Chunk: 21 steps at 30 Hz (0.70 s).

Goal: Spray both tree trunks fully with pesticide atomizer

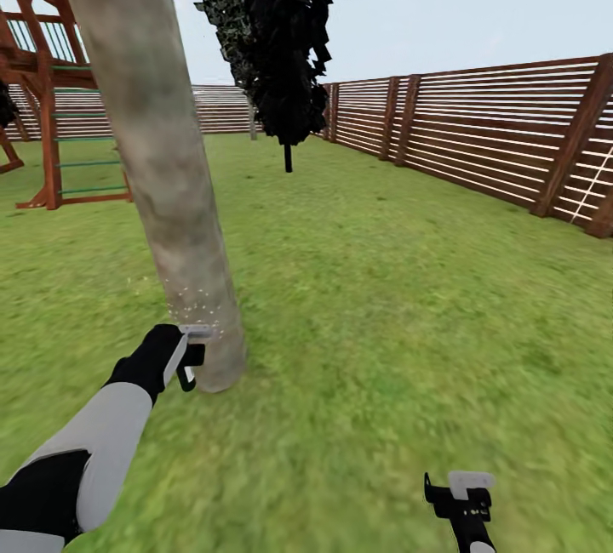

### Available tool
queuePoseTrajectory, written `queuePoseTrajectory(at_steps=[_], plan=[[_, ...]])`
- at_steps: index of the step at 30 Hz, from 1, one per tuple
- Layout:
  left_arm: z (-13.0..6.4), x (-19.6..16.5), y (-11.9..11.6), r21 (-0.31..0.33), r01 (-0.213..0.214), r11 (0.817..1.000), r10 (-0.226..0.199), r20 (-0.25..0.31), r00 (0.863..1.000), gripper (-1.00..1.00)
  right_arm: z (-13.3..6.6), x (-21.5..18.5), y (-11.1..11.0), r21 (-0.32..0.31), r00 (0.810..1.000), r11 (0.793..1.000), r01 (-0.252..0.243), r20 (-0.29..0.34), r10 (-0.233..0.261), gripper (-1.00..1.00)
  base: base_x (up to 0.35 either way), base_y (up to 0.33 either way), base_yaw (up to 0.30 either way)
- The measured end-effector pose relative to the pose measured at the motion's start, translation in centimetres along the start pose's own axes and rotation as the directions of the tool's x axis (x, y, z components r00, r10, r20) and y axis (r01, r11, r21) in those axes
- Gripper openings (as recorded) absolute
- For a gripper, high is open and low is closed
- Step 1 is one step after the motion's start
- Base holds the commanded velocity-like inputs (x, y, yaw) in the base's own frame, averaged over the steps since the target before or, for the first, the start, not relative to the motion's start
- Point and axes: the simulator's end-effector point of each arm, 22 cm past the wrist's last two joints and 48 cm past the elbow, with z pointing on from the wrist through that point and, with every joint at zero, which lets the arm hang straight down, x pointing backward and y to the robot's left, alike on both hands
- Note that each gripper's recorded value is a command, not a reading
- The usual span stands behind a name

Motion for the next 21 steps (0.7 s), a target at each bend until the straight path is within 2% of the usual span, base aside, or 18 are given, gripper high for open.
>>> queuePoseTrajectory(at_steps=[10,21], plan=[[0.02,0.02,0.15,-0.001,0.002,1.000,-0.002,0.000,1.000,-1.00,0.00,0.00,0.00,0.001,1.000,1.000,0.000,0.000,0.000,1.00,0.077,-0.273,0.009],[-0.02,-0.10,0.68,-0.008,0.007,1.000,-0.007,0.001,1.000,-1.00,0.00,-0.01,0.01,0.000,1.000,1.000,0.000,0.000,0.000,1.00,0.113,-0.266,0.256]])
